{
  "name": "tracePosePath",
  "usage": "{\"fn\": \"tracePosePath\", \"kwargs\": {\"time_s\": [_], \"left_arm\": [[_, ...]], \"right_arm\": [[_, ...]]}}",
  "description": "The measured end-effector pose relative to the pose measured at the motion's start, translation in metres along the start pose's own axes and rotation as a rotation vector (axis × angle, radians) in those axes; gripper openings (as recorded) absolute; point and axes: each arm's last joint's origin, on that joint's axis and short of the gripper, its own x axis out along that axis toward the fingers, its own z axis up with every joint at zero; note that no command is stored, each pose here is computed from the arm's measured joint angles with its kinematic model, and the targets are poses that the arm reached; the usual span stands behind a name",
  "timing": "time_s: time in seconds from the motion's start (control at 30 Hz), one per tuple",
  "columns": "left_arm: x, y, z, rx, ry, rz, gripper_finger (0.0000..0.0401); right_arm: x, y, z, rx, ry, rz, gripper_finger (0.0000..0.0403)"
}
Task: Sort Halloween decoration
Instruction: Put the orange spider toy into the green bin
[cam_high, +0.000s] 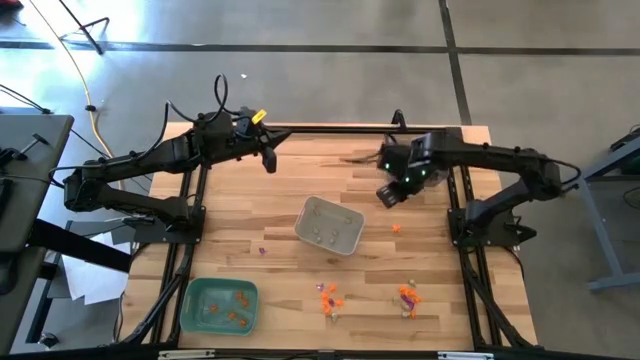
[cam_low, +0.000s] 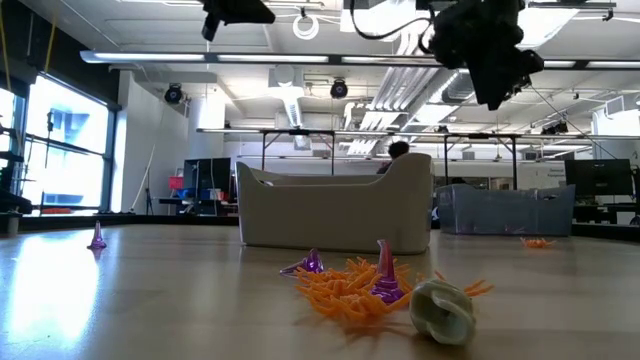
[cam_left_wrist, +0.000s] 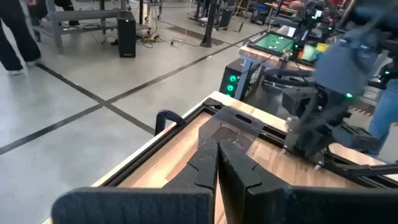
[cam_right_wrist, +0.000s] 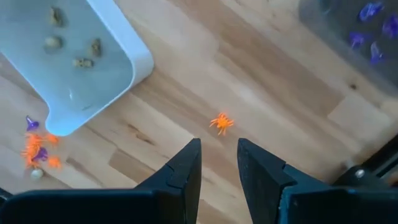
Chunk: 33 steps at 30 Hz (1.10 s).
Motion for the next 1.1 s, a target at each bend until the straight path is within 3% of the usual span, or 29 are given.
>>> {"fn": "tracePosePath", "kwargs": {"time_s": [0.23, 0.67, 0.87, 1.1], "left_arm": [[0.0, -0.001, -0.003, 0.004, 0.035, -0.04, 0.0], [0.0, -0.002, -0.005, -0.009, 0.063, -0.057, 0.0], [0.0, -0.002, -0.006, -0.008, 0.065, -0.058, 0.0], [0.0, -0.001, -0.005, -0.009, 0.051, -0.031, 0.0]], "right_arm": [[0.01, 0.023, -0.019, 0.036, -0.019, -0.066, 0.0099], [0.06, 0.04, -0.01, -0.127, 0.153, -0.268, 0.0099], [0.103, 0.032, -0.026, -0.147, 0.252, -0.21, 0.0099], [0.122, 0.014, -0.046, -0.088, 0.238, -0.194, 0.0099]]}}
